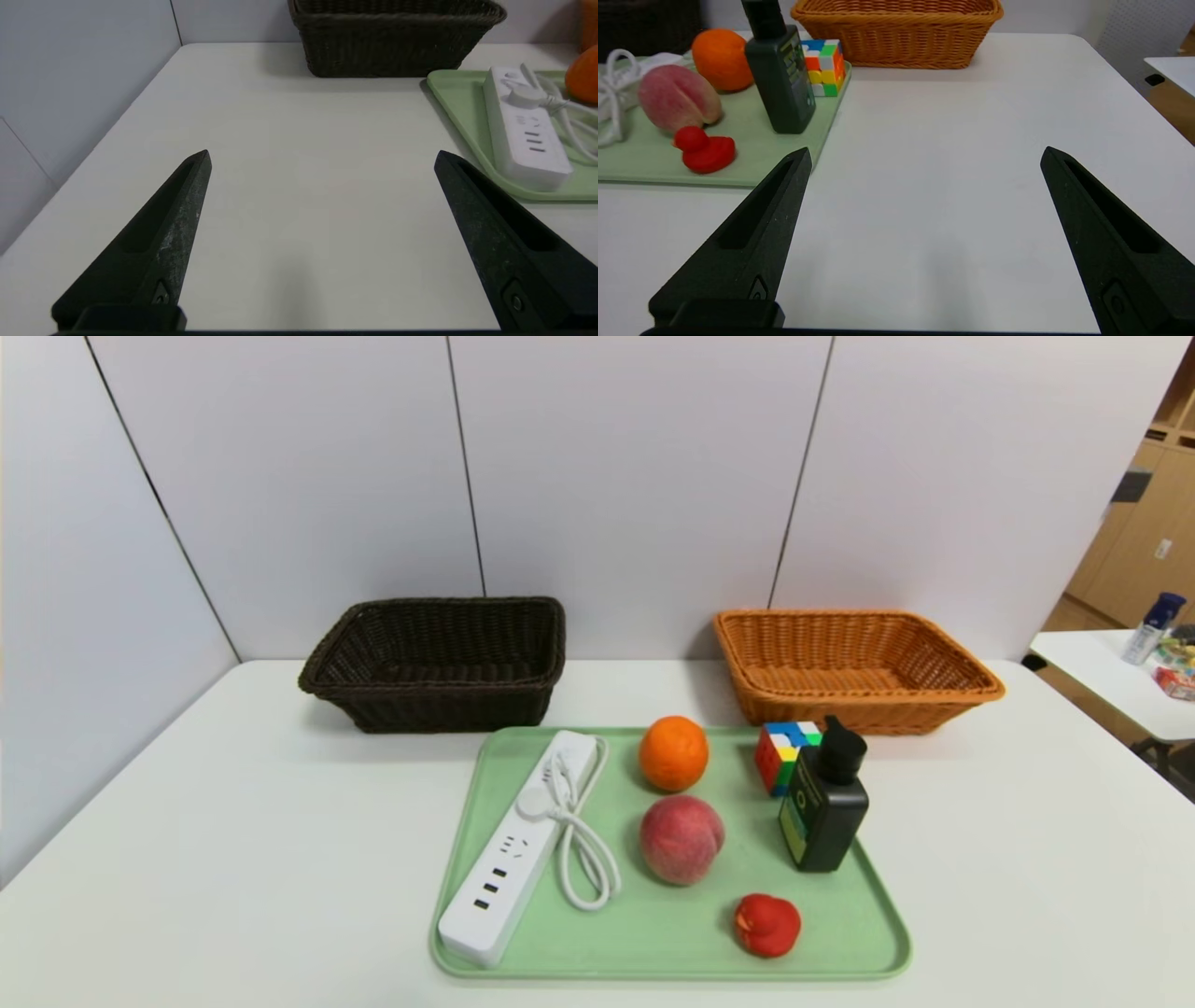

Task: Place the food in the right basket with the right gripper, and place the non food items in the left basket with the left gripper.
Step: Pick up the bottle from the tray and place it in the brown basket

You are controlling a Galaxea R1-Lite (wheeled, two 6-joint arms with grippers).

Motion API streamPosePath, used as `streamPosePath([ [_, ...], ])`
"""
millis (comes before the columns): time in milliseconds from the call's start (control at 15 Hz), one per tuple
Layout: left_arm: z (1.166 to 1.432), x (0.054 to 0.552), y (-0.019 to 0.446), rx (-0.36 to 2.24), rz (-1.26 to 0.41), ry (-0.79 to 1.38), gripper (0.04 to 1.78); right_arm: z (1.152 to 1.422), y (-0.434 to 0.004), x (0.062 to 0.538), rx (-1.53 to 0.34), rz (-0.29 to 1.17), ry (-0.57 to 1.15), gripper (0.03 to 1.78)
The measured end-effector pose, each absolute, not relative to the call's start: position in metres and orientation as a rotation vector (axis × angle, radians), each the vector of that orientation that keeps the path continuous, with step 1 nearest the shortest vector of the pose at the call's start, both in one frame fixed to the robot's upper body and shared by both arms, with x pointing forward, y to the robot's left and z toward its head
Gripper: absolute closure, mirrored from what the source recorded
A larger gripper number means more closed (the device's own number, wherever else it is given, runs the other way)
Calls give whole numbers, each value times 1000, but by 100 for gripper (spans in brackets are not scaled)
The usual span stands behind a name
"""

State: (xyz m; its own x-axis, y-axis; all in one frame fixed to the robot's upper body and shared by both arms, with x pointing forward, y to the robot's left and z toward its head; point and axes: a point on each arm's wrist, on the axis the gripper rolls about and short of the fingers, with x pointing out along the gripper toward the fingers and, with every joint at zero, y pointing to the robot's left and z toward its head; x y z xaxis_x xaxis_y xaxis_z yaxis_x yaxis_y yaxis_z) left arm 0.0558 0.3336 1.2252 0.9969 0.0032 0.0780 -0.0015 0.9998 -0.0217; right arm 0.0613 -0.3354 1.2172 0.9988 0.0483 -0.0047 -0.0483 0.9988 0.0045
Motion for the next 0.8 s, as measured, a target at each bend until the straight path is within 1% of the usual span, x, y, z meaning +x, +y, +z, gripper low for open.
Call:
streamPosePath([
  [67,1243,51,334,-26,2,-66,13,1238,-335,60,26,63,16,11],
  [200,1280,48,333,-51,-2,7,13,1298,-334,61,75,92,36,11],
  [333,1309,59,333,-82,-14,99,13,1356,-334,74,111,124,99,11],
  [467,1332,79,333,-104,-21,176,13,1399,-333,96,137,160,192,11],
  [600,1352,103,333,-124,-25,238,13,1427,-331,124,153,197,326,11],
  [800,1387,135,330,-232,-107,263,13,1448,-324,163,157,236,506,11],
])
